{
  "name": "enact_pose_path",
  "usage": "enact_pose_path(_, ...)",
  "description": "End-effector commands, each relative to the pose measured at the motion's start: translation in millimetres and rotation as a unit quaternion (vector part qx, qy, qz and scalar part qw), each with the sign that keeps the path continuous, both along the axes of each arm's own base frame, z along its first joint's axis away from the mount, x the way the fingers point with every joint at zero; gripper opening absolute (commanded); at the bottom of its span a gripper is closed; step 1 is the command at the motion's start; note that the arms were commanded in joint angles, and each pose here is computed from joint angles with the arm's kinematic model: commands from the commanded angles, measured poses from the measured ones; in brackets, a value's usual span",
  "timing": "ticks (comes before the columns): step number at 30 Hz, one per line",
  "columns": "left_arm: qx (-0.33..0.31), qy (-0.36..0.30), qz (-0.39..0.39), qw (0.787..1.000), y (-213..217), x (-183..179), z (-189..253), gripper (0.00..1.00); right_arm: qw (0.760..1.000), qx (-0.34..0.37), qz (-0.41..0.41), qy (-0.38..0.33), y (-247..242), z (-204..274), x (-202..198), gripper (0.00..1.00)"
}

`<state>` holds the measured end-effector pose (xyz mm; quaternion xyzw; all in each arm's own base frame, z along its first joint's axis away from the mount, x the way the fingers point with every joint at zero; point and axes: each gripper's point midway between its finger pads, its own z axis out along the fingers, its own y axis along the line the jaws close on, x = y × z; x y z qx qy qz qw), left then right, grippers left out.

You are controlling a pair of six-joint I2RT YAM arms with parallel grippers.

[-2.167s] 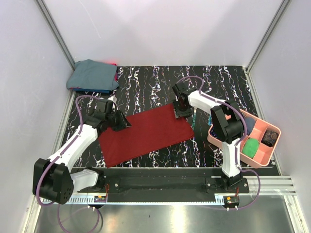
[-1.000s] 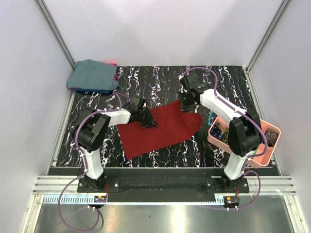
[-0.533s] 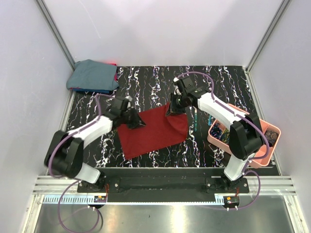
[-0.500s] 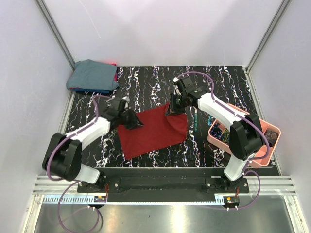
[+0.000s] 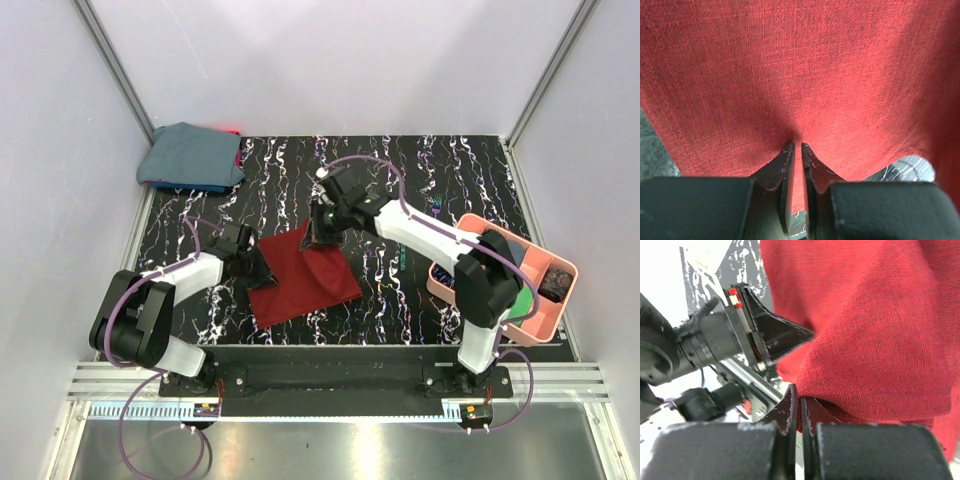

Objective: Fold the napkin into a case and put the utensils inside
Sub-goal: Fold the rectangle-folded napkin at the center of the board.

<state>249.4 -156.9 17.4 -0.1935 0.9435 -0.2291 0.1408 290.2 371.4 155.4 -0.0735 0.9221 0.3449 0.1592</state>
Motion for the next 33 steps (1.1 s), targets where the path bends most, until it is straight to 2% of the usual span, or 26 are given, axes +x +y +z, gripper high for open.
enact_pose_path(1,0.010,-0.024,-0.001,1.000,1,8,-3,0.14,0.999,0.048,-0.016,0.021,39,-3,7,0.00)
enact_pose_path(8,0.018,-0.044,0.001,0.999,7,7,16,0.14,0.997,0.058,-0.005,0.041,65,-20,4,0.00)
enact_pose_path(13,0.031,-0.055,0.028,0.998,28,1,29,0.15,0.998,0.042,-0.015,0.044,59,-32,4,0.00)
enact_pose_path(18,0.032,-0.037,0.042,0.998,42,-3,13,0.13,0.997,0.049,-0.020,0.048,62,-29,1,0.00)
enact_pose_path(24,0.017,-0.015,0.037,0.999,35,-7,-7,0.10,0.997,0.060,-0.026,0.049,73,-25,1,0.00)
enact_pose_path(33,0.014,-0.019,0.037,0.999,34,-13,-6,0.10,0.997,0.062,-0.015,0.050,89,-31,2,0.00)
